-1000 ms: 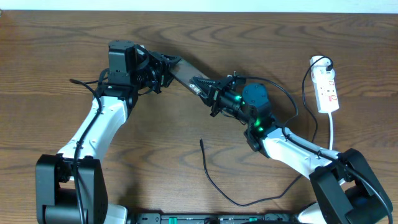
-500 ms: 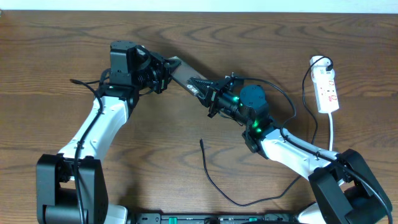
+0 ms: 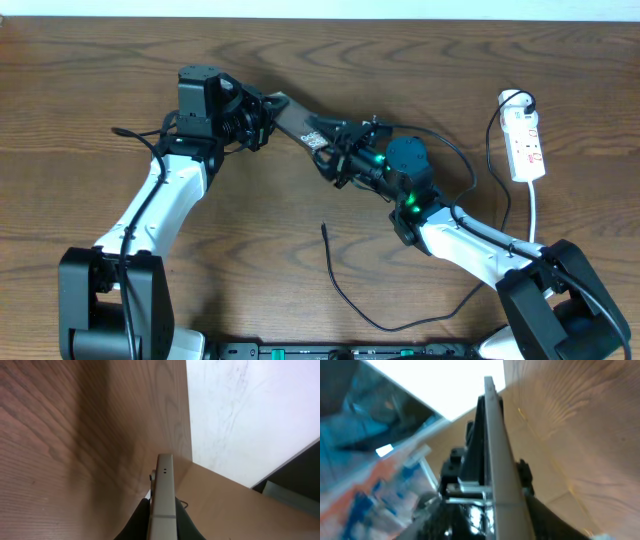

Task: Plug charger to phone and switch on socket
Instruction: 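Release the phone from the right gripper and withdraw it rightward, then lower the right gripper onto the black cable's plug end and grasp it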

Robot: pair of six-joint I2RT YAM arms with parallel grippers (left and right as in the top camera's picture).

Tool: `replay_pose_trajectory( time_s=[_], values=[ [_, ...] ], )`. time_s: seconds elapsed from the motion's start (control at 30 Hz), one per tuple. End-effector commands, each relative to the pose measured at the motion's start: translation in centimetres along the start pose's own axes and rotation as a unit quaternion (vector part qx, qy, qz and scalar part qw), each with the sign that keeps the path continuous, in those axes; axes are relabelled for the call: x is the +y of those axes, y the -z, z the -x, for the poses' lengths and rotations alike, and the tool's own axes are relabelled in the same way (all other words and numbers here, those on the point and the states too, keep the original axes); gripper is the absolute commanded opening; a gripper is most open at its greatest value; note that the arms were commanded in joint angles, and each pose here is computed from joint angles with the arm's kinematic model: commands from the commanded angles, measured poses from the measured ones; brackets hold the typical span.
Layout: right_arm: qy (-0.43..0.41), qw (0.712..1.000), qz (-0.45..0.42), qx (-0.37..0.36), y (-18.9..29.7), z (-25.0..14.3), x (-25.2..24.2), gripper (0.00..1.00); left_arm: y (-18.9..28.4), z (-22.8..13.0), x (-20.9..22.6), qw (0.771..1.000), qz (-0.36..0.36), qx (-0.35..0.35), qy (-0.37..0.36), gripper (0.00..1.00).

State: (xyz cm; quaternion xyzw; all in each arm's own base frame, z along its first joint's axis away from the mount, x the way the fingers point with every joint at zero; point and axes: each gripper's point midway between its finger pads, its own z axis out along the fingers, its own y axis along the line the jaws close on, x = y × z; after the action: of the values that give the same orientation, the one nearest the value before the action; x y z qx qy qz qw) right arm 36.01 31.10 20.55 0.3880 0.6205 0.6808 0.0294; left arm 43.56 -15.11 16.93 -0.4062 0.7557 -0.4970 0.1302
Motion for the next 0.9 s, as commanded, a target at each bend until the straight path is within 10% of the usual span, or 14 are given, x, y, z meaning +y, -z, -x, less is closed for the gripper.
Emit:
replay_pose_trajectory(
  time_s=[0.0,0.17,0.43,0.87],
  values=[
    [0.008,1.000,0.009,0.003,-0.1,-0.4,0.8,0.76,0.2,0.4,-0.2,1.000,-0.005,-0.004,0.000,0.07],
    [0.033,0.999,0.016,-0.011,0.3,0.8,1.4,0.99,1.5,2.7,-0.2,1.000,-0.012,-0.022,-0.003,0.07],
    [0.228,0.974,0.013,-0.008,1.7,3.0,2.6,0.99,7.5,7.2,-0.6,0.995,-0.076,0.013,-0.066,0.07],
    [0.436,0.877,-0.180,0.094,1.4,2.4,-2.0,0.99,14.7,5.0,-2.5,0.908,-0.229,0.117,-0.330,0.07]
  ],
)
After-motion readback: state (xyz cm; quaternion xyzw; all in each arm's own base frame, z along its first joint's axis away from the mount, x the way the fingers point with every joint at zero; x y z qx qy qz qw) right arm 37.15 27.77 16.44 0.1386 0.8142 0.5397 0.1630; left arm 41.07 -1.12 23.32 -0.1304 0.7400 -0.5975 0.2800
